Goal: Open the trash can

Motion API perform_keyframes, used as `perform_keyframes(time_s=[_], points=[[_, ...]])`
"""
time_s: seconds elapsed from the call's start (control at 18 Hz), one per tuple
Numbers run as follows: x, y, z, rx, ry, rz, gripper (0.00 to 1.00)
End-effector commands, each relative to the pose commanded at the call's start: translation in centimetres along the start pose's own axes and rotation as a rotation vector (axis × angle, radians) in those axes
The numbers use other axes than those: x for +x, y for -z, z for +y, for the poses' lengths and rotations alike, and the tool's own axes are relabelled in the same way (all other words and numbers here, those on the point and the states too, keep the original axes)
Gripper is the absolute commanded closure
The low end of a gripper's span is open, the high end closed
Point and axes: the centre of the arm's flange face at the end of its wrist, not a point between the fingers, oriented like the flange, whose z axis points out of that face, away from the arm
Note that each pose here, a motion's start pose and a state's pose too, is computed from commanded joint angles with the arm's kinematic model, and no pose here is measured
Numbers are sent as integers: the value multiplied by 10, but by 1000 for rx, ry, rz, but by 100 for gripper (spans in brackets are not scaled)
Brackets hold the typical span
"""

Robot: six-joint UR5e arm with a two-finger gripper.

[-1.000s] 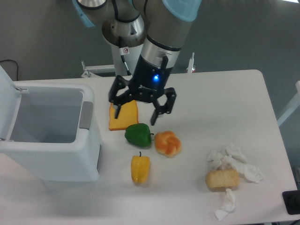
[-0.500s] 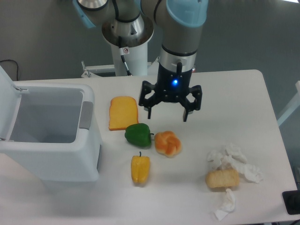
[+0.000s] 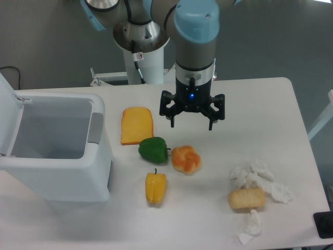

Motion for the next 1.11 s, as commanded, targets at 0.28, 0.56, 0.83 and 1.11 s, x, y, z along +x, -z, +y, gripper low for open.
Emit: perform_keyframes(time_s=[0.28, 0.56, 0.83, 1.11], points=[[2, -2, -2, -2, -17, 2, 0], [3, -15, -1, -24, -17, 11, 0], [5, -26, 1, -45, -18, 25, 0], [12, -22, -2, -39, -33, 23, 0]])
